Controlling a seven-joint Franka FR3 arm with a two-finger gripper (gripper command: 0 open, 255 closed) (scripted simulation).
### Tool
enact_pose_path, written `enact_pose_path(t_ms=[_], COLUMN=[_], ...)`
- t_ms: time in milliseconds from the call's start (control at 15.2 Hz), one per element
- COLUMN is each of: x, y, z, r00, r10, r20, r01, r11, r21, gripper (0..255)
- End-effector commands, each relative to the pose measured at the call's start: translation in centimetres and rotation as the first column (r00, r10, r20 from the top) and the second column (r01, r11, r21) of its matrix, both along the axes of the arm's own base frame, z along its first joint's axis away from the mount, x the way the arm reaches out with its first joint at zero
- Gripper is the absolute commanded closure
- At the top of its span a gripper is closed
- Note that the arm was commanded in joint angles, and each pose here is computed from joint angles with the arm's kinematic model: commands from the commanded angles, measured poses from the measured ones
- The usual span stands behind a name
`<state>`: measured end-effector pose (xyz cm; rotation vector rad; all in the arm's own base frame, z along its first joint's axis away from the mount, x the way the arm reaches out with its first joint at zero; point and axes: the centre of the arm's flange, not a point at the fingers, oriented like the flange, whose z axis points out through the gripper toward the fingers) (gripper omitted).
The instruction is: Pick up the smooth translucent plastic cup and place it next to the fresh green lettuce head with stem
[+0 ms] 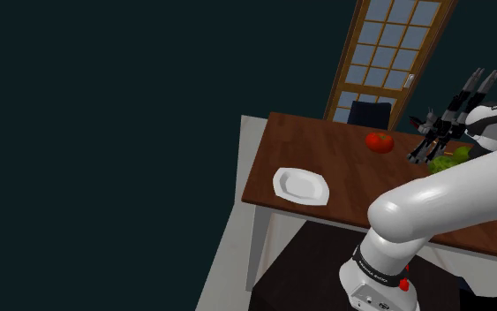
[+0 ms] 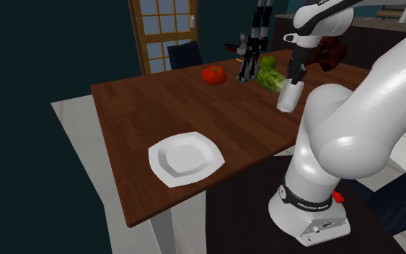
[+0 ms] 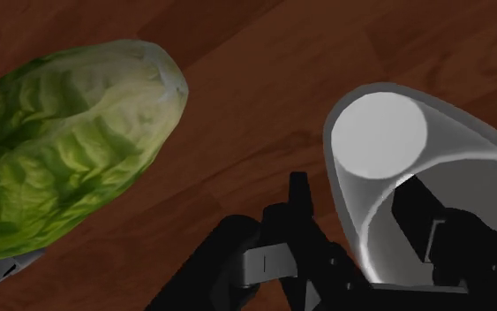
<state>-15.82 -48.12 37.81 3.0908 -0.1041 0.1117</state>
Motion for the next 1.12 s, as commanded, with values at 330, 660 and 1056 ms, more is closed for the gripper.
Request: enact_pose_path(t_ms=[330,660,1056], x=[-0.1,-0.4,-0.3], y=[0.1,0.3,0.2], z=[1.3,5.0,5.0], r00=[1.0,1.0,1.0], r10=[0.0,0.0,0.0], r20=[0.0,0.0,0.0], r01=[0.0,0.0,0.0], r11=[1.0,1.0,1.0], r21=[0.0,0.0,0.0], gripper=[0,0,0])
